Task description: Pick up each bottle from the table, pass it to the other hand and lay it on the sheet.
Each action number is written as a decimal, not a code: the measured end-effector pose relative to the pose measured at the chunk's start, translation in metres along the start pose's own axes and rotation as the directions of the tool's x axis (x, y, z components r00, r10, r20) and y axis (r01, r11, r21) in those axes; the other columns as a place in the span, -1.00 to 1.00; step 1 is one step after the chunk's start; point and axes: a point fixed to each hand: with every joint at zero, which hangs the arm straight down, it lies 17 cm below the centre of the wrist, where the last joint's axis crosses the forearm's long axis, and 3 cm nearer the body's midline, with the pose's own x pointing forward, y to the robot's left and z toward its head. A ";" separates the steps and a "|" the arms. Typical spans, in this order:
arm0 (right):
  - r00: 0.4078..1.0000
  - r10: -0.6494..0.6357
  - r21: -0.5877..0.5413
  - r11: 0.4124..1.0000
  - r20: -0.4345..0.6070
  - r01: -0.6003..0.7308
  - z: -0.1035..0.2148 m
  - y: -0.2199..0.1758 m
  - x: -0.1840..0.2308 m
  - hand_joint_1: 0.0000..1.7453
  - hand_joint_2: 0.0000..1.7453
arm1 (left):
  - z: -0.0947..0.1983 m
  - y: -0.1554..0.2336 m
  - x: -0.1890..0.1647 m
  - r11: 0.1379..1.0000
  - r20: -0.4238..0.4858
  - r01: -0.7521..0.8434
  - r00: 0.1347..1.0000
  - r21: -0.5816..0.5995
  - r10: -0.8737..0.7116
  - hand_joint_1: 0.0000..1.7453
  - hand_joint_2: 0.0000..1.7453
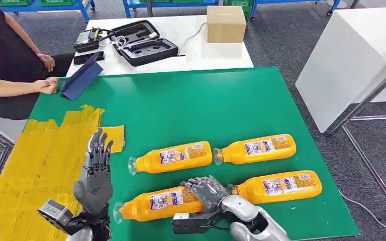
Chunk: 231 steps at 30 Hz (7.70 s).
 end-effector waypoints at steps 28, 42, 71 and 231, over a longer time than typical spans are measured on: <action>0.955 -0.279 -0.212 0.932 0.100 0.295 0.010 -0.035 0.053 1.00 1.00 | 0.104 0.246 0.114 0.428 -0.137 0.367 0.867 0.826 -0.479 -1.00 1.00; 0.897 -0.330 -0.355 0.834 0.295 0.423 0.060 -0.106 0.109 1.00 1.00 | 0.061 0.194 0.017 0.818 -0.046 -0.070 0.992 0.572 0.117 -1.00 1.00; 0.828 -0.266 -0.496 0.696 0.493 0.519 0.082 -0.232 0.079 1.00 1.00 | 0.088 0.054 -0.019 0.814 -0.184 -0.573 0.794 0.094 0.580 -1.00 1.00; 0.972 -0.222 -0.097 0.972 -0.080 0.214 -0.096 -0.129 -0.063 -1.00 1.00 | 0.087 0.051 -0.081 0.822 -0.307 -0.062 0.941 -0.567 -0.141 -1.00 -1.00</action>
